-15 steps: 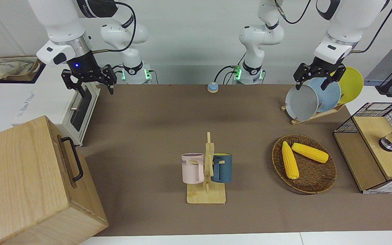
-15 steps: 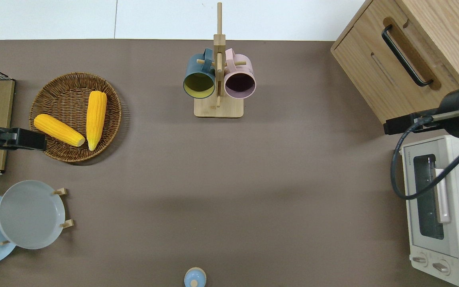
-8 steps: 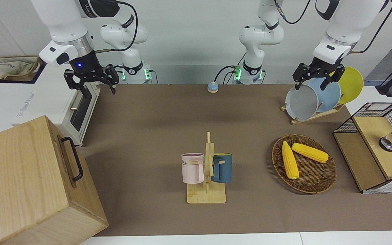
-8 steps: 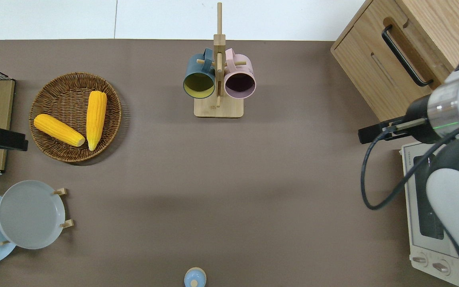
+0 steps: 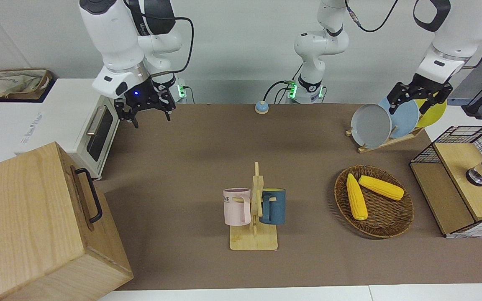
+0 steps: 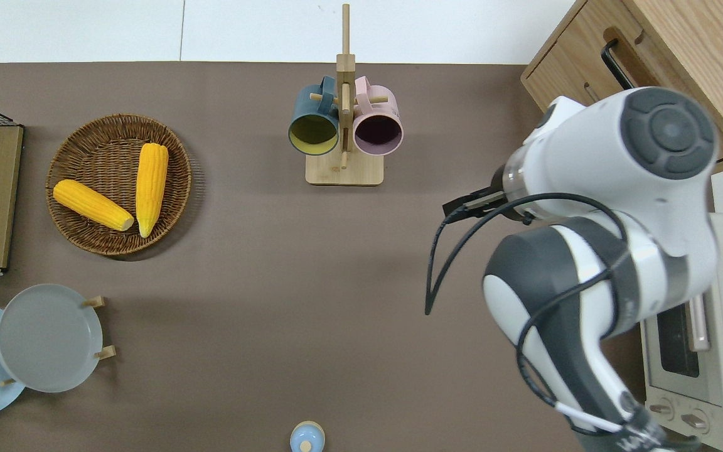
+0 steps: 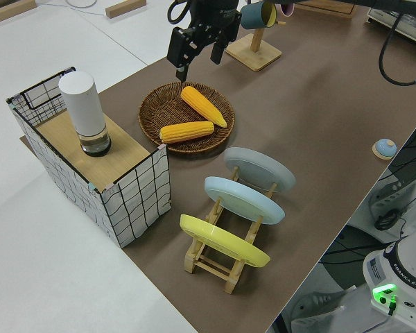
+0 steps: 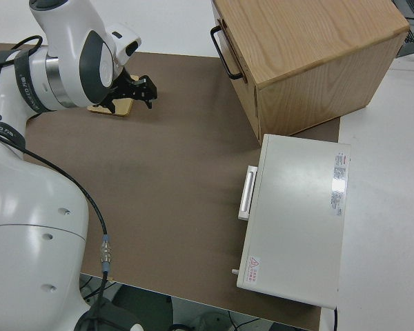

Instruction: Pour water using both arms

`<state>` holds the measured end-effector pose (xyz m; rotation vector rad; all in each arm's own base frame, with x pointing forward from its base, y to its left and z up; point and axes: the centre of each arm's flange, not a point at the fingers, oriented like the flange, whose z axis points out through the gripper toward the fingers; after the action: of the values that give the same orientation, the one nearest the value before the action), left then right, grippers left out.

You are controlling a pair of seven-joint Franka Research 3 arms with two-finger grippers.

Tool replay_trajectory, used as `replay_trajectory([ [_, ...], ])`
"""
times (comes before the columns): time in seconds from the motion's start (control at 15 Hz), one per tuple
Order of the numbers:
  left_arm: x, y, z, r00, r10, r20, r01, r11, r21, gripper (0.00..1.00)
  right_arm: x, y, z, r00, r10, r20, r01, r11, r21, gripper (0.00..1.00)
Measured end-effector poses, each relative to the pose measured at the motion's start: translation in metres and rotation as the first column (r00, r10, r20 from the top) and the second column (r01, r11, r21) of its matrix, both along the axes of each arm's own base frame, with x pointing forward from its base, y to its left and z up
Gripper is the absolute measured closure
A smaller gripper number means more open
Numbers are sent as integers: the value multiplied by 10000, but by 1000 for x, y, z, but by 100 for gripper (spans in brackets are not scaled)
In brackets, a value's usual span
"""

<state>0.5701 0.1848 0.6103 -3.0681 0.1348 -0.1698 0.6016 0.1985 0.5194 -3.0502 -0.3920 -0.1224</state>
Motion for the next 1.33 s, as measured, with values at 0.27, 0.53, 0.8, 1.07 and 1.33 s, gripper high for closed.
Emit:
replay_trajectory([
  [0.27, -3, 87, -16, 9933, -266, 1128, 257, 9996, 90, 0, 17, 44, -43, 9977, 158, 655, -176, 9994, 282, 1],
  [0.53, -9, 151, -31, 9688, -266, 2463, 314, 9994, -158, 0, 37, 59, -75, 9878, 121, 1552, -219, 9978, 621, 1],
  [0.8, 1, 174, -37, 9166, -133, 3995, 220, 9996, -172, 0, 48, 80, -87, 9641, 221, 2645, -492, 9942, 961, 2],
  [1.07, 25, 173, -56, 8521, 372, 5220, -85, 9983, -573, 0, 64, 80, -75, 9342, 288, 3556, -650, 9938, 901, 6],
  [1.33, 38, 183, -91, 8145, 385, 5789, 108, 9966, -815, 0, 72, 81, -70, 9063, 684, 4170, -952, 9945, 437, 12],
])
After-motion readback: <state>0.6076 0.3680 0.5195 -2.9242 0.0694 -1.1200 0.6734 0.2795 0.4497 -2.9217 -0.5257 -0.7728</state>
